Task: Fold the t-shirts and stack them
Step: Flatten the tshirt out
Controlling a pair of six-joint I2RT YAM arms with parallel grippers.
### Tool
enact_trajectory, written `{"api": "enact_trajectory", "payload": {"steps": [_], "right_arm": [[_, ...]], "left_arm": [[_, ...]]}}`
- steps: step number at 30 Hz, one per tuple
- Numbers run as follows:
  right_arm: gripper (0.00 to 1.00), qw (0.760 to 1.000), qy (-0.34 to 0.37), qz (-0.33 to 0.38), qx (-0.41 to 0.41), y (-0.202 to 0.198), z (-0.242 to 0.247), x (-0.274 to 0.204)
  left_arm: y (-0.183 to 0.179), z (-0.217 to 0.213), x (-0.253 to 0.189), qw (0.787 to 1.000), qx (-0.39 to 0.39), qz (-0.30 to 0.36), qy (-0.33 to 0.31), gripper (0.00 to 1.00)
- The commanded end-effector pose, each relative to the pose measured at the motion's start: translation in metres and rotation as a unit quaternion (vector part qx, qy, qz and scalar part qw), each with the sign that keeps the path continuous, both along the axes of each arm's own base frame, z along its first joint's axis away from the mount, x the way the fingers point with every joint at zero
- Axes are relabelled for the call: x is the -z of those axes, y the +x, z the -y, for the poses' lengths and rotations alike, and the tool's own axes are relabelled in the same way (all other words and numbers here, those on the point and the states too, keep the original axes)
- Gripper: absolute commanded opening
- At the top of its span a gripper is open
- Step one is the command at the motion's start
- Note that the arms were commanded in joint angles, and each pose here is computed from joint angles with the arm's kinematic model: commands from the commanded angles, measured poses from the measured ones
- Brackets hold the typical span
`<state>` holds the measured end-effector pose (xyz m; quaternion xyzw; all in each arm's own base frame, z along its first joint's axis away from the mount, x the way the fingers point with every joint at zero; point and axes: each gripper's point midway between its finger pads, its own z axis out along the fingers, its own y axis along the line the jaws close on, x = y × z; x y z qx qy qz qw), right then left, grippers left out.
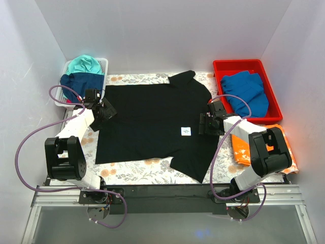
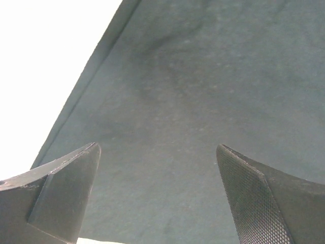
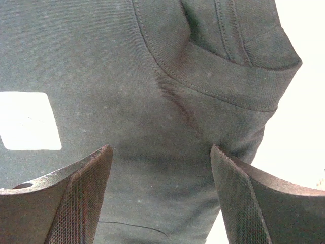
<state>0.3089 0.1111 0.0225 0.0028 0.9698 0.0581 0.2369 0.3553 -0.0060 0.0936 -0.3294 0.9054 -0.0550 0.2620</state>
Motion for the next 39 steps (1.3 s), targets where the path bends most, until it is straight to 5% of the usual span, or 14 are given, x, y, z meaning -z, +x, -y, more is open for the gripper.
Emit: {"api": "enact_trajectory", "payload": {"steps": [1, 6, 12, 22, 30, 35, 39], "right_arm": [[0.83, 0.997, -0.039, -0.065, 0.034, -0.038, 0.022, 0.017], [0.84, 0.997, -0.047, 0.002, 0.060, -0.017, 0.030, -0.011], [0.97, 0.981, 0.002, 0.183, 0.060, 0.026, 0.020, -0.128], [0.98, 0.876, 0.051, 0.479, -0.013, 0.024, 0.016, -0.353], [0.98, 0.821, 0.113, 0.526, -0.194, 0.010, -0.044, -0.399], [0.98, 0.826, 0.174, 0.511, -0.159, 0.012, -0.050, -0.402], [0.98, 0.836, 0.154, 0.504, -0.153, 0.017, -0.046, -0.398]], "left_arm": [[-0.015, -0.006, -0.008, 1.000, -0.016, -0.001, 0.008, 0.98], [-0.023, -0.006, -0.008, 1.000, -0.017, 0.003, 0.009, 0.97], [-0.019, -0.006, -0.028, 0.999, -0.013, 0.045, 0.013, 0.98], [0.014, 0.023, -0.147, 0.975, 0.071, 0.210, -0.031, 0.97], [0.029, 0.057, -0.229, 0.931, 0.150, 0.322, -0.086, 0.97], [0.026, 0.072, -0.255, 0.911, 0.160, 0.352, -0.146, 0.98], [0.022, 0.083, -0.269, 0.888, 0.192, 0.372, -0.191, 0.90]]}}
